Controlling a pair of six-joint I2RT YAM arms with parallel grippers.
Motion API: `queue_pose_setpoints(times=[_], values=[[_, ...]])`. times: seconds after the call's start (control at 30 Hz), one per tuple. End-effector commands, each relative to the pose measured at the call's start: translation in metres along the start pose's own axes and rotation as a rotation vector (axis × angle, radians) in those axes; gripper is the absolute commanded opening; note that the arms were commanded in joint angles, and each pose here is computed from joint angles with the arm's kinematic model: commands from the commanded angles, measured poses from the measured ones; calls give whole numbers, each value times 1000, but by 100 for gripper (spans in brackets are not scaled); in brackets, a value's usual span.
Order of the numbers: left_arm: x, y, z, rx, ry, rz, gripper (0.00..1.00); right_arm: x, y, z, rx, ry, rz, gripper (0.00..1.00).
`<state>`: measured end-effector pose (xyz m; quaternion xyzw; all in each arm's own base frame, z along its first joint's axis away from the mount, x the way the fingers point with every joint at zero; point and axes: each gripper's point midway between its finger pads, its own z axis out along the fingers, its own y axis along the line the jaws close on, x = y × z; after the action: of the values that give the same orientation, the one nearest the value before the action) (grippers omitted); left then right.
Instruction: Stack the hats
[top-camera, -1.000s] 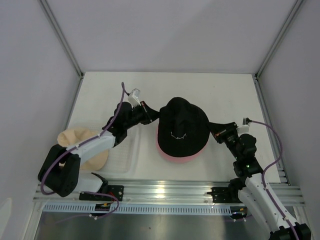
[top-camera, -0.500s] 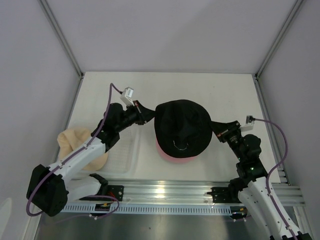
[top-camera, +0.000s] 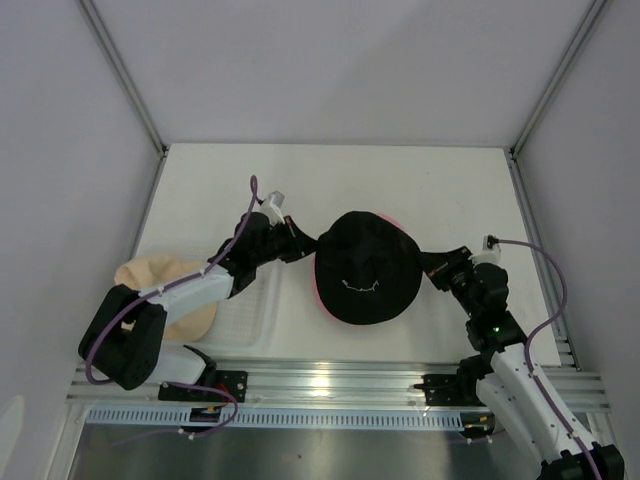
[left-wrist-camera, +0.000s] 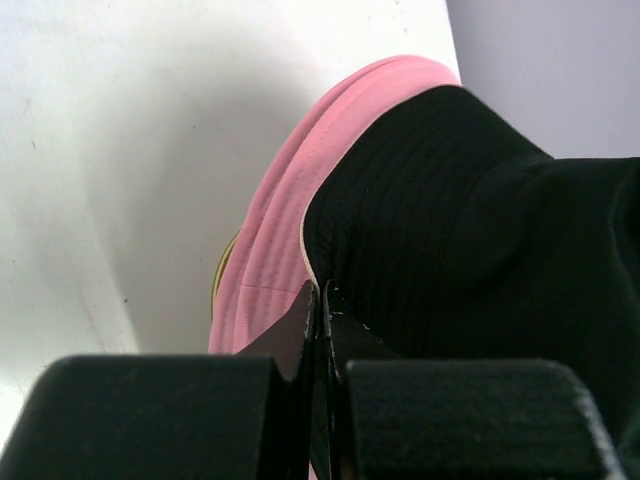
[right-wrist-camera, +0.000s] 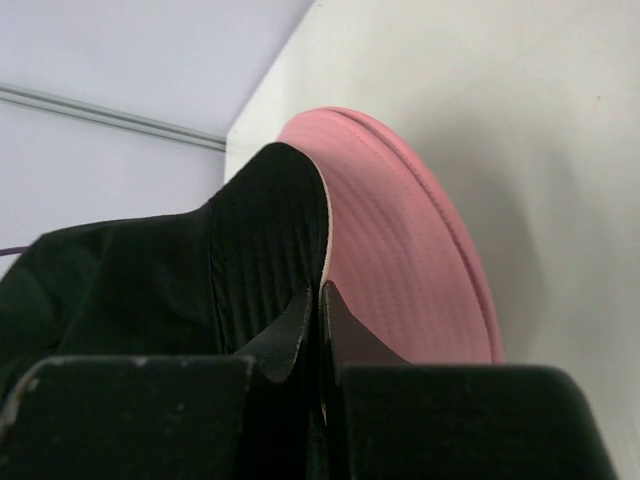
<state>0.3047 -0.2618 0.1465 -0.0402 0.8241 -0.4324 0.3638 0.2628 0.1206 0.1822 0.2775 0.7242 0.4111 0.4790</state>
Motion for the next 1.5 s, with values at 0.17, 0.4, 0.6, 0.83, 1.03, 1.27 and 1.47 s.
queue_pose_setpoints(times=[0.17,0.4,0.6,0.83,1.03,1.27,1.47], values=[[-2,32,-2,-106,-90,8,1,9,-47,13,84,-28,-81,0],[-18,40,-9,-159,-207,147,1,0,-61,7,51,-126,-233,0],[-35,29,-14,-140,-263,229,1,-5,-51,8,-8,-150,-356,0],[-48,10,-52,-228,-246,108,45,-5,-65,11,134,-148,-144,0],[-30,-24,-77,-8,-263,-92,64,17,-82,3,212,-119,-47,0],[7,-52,-75,182,-187,-190,60,22,-77,-1,194,-133,41,0],[37,-62,-67,242,-121,-256,58,23,-69,0,185,-132,51,0]])
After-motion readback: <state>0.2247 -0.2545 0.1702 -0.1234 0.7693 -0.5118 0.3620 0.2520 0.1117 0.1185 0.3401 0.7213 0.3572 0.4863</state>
